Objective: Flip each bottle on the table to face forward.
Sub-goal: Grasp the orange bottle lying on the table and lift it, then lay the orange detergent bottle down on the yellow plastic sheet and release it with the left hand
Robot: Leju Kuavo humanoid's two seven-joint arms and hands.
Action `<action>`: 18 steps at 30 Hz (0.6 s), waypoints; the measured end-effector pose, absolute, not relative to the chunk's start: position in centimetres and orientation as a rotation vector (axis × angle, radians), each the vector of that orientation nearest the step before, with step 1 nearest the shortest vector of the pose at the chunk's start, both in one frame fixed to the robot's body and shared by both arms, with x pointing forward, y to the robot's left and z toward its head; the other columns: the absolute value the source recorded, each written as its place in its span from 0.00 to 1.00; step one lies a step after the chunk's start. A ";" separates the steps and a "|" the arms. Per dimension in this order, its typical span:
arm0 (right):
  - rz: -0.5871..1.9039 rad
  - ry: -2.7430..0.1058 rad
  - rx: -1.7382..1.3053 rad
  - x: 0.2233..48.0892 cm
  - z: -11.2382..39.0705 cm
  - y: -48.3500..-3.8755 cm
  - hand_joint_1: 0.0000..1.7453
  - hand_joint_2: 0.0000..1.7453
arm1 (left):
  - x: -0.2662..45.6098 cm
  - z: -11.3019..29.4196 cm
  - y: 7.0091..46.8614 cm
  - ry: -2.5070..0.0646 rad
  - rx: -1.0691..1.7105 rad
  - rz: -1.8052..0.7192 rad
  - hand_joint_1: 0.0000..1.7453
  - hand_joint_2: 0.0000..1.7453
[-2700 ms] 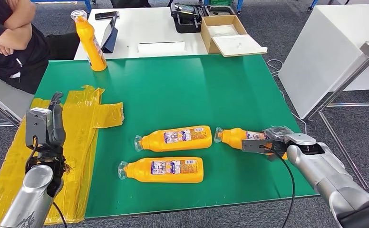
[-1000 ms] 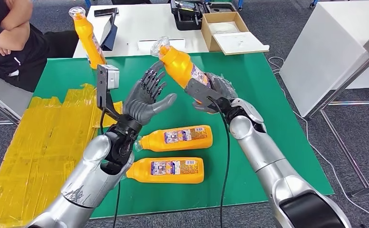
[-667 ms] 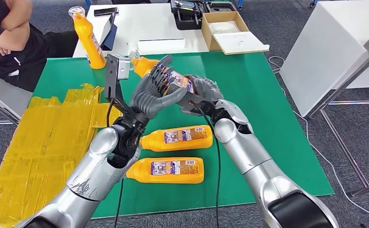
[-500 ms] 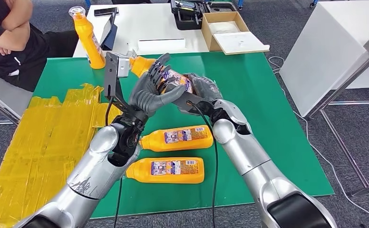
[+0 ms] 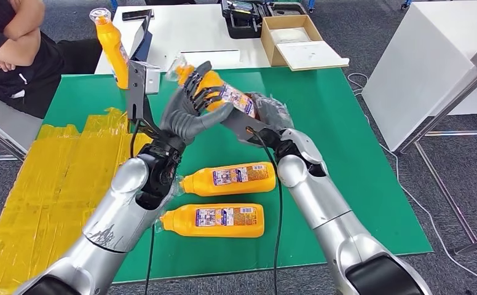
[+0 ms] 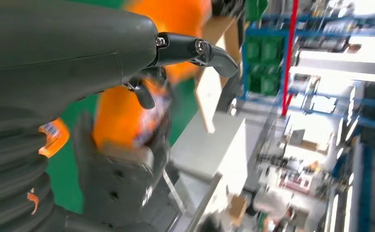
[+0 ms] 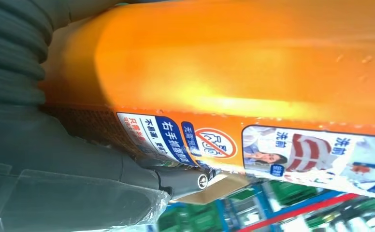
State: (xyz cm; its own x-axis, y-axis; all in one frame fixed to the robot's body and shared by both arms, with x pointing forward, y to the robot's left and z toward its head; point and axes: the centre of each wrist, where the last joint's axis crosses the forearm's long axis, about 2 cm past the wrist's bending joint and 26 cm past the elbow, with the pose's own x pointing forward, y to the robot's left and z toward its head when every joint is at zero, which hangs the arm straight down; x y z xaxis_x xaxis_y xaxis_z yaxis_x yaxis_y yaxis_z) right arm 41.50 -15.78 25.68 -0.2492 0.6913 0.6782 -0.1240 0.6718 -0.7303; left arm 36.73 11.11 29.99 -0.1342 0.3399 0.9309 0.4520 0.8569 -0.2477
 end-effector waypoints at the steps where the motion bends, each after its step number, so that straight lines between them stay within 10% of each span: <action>1: 0.794 -1.654 -0.476 41.6 25.6 -16.3 1.00 1.00 | 36.7 30.2 11.3 -1.754 -0.604 -0.106 0.00 1.00; 18: 0.441 -1.706 -0.509 41.2 24.6 -23.9 1.00 1.00 | 35.7 31.3 13.6 -1.875 -0.564 -0.039 0.00 1.00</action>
State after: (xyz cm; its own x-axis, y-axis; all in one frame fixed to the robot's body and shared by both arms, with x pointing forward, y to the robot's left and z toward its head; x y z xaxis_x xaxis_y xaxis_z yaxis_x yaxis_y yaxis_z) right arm 41.17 -23.90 24.58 -0.1635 0.5571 0.8142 0.0932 0.8303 -0.5494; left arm 35.75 13.63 31.29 -0.2640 0.3619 0.8941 0.3986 0.8850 -0.2405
